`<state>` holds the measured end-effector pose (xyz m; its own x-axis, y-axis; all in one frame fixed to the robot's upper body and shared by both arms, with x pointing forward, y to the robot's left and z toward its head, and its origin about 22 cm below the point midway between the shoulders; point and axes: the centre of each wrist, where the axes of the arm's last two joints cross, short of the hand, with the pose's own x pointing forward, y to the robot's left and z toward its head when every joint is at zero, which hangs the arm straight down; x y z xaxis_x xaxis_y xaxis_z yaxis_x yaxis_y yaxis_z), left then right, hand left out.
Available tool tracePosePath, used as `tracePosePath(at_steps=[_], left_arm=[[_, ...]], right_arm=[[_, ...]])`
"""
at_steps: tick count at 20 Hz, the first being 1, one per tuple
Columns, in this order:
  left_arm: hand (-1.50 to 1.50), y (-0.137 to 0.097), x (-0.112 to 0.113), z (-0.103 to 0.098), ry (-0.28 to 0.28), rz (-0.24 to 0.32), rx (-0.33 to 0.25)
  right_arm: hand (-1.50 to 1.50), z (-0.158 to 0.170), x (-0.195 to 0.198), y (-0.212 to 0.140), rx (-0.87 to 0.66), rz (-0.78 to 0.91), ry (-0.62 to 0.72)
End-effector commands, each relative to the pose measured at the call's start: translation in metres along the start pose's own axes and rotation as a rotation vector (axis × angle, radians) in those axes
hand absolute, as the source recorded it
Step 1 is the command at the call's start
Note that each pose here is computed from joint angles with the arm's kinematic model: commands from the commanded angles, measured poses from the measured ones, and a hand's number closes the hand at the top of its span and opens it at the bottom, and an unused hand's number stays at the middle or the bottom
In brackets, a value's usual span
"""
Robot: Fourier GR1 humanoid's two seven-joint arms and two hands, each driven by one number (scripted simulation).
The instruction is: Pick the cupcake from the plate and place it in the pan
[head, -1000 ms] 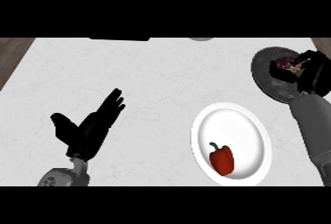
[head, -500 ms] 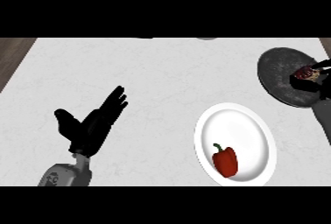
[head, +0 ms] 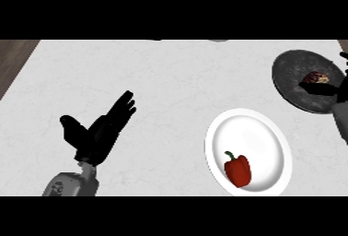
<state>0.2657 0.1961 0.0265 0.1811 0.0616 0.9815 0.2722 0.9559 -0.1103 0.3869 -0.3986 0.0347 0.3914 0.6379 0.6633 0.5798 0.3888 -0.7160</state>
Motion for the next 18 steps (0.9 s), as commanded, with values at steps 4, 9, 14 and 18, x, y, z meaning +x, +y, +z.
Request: tracePosePath(at_steps=[4,9,14,18], left_arm=[[0.0,-0.003,-0.008,0.0,-0.005,0.009,0.007],[0.0,0.01,-0.004,0.004,0.001,0.002,0.031],[0.0,0.02,-0.006,-0.002,-0.001,0.006,0.053],[0.0,0.007,-0.02,0.008,0.015,0.027,0.047]], right_arm=[[-1.5,-0.006,-0.01,-0.013,-0.043,-0.333,0.005],[-1.5,-0.013,-0.047,-0.041,0.053,-0.49,0.046],[-1.5,-0.001,-0.094,-0.06,0.175,-0.562,-0.009],[-1.5,0.001,-0.119,-0.082,0.235,-0.601,-0.036]])
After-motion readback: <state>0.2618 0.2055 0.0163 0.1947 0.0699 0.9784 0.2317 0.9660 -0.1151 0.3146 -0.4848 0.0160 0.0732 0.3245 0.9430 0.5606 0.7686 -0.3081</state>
